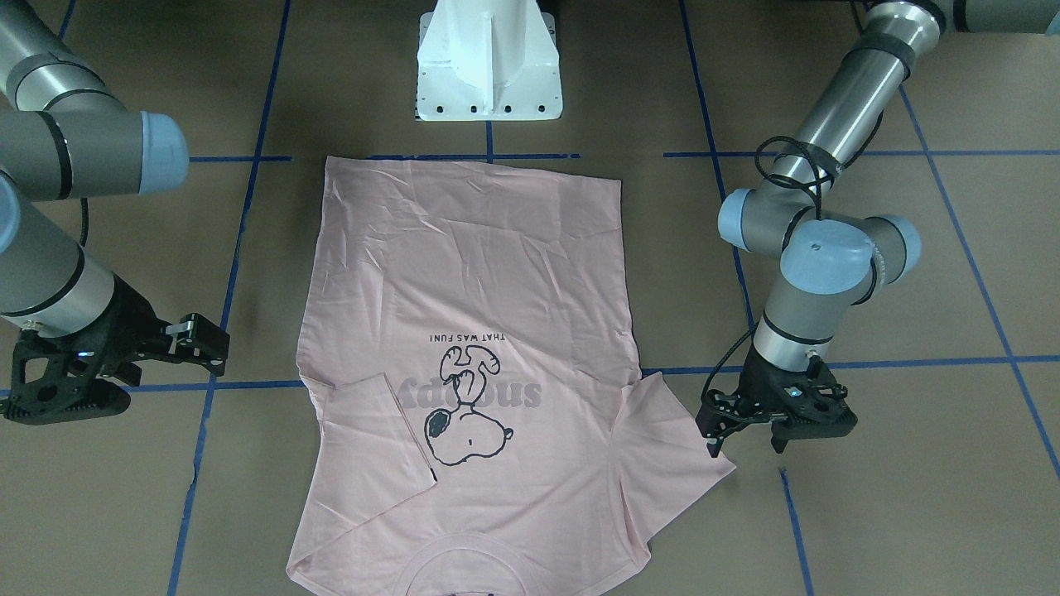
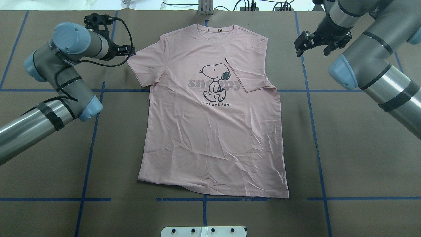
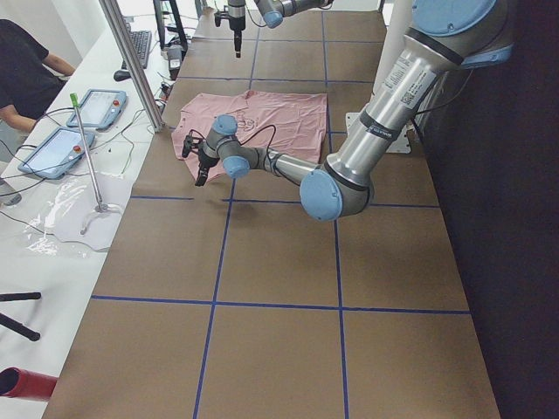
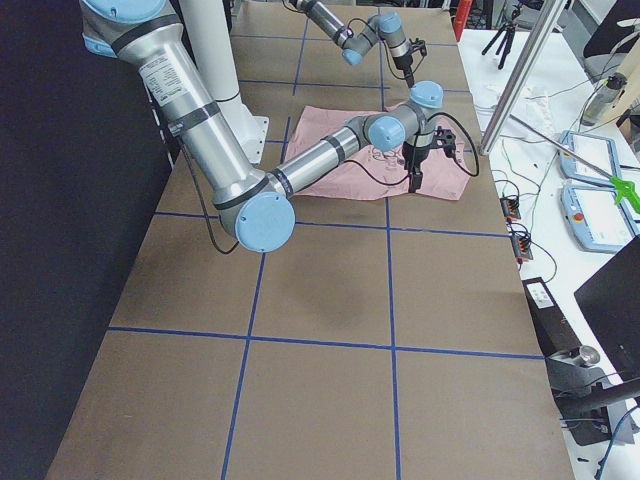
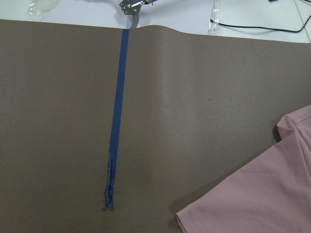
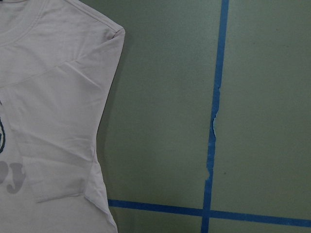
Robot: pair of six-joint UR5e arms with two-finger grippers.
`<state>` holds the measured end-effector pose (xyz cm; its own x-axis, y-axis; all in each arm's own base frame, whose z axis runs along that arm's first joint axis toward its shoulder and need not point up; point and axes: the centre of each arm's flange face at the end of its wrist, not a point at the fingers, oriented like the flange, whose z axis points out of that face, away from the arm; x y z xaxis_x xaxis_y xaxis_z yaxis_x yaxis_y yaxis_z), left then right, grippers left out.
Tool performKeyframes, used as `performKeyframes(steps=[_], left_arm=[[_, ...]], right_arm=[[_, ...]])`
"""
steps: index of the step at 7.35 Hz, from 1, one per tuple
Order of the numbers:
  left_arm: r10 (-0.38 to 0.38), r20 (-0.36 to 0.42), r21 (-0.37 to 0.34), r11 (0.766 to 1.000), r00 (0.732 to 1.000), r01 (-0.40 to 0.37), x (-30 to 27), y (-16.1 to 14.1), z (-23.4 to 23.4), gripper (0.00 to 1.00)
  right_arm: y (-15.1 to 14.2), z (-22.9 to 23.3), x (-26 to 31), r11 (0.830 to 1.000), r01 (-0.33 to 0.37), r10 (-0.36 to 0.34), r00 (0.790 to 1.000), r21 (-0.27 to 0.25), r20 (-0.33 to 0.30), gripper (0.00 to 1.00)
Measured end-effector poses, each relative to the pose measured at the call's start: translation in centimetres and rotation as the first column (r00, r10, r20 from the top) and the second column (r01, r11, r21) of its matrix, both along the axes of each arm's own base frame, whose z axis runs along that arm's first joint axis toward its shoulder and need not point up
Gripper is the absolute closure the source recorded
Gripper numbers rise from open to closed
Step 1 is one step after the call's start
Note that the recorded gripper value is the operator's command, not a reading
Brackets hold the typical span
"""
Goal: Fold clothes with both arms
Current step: 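Release the sleeve and raise the right gripper while the left gripper approaches the other sleeve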
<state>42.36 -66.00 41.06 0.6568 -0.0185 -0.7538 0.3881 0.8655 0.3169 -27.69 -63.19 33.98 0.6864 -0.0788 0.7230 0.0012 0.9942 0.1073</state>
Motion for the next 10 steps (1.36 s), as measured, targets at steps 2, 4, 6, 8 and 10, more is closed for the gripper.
performKeyframes(steps=[2, 4, 6, 8, 10], left_arm=[[-0.004, 0.013, 0.0, 1.0, 1.0, 0.004, 1.6, -0.5, 0.4, 0.12], [-0.005, 0.013, 0.003, 1.0, 1.0, 0.005, 2.1, -0.9, 0.6, 0.17], [-0.005, 0.01, 0.008, 1.0, 1.0, 0.004, 2.4, -1.2, 1.2, 0.39], [-0.003, 0.006, 0.012, 1.0, 1.0, 0.003, 2.6, -1.4, 1.4, 0.82], [-0.001, 0.005, 0.018, 1.0, 1.0, 0.0, 2.6, -1.5, 1.2, 1.0]], right_arm=[[0.0, 0.4, 0.5, 1.0, 0.004, -0.004, 1.0, -0.001, 0.002, 0.0], [-0.1, 0.4, 0.6, 1.0, -0.001, 0.001, 1.0, -0.006, 0.003, 0.0], [-0.1, 0.4, 0.6, 1.0, -0.004, 0.004, 1.0, -0.008, 0.004, 0.0], [-0.1, 0.4, 0.6, 1.0, -0.005, 0.005, 1.0, -0.009, 0.004, 0.0], [-0.1, 0.4, 0.5, 1.0, -0.004, 0.004, 1.0, -0.008, 0.003, 0.0]])
